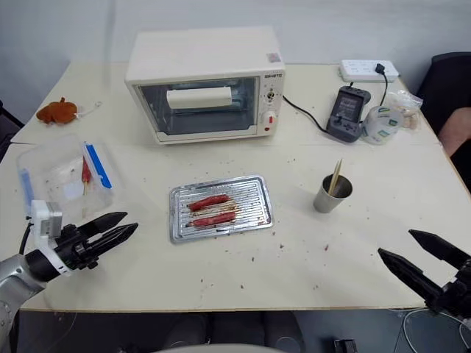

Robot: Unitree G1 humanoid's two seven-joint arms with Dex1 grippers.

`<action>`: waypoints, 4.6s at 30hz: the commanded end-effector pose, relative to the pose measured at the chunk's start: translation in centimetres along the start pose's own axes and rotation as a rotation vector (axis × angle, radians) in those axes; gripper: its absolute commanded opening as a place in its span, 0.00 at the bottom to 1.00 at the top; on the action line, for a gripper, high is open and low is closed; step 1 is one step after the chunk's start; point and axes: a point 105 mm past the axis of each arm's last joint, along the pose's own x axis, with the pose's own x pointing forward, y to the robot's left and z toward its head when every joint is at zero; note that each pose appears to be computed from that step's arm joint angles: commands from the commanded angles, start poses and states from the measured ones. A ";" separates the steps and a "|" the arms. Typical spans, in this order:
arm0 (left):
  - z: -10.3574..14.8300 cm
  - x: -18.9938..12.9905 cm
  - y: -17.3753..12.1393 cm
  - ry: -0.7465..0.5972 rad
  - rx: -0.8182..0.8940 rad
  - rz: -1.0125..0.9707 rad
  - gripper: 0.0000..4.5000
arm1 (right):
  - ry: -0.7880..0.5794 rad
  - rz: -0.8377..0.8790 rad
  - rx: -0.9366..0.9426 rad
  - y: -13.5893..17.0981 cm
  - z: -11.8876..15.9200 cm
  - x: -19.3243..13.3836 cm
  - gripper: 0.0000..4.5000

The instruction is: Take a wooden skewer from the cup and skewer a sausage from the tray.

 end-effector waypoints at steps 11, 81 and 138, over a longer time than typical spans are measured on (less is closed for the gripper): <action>0.2 -1.3 0.6 0.009 0.027 0.066 0.70 | 0.002 0.002 -0.062 -1.1 0.0 1.4 1.00; 10.5 14.7 -13.1 -0.175 0.167 -0.875 1.00 | -0.141 -0.268 -0.063 -4.4 4.8 14.4 0.59; 11.3 15.1 -13.2 -0.214 0.224 -0.862 1.00 | -0.159 -0.235 -0.097 -4.7 5.5 14.6 0.59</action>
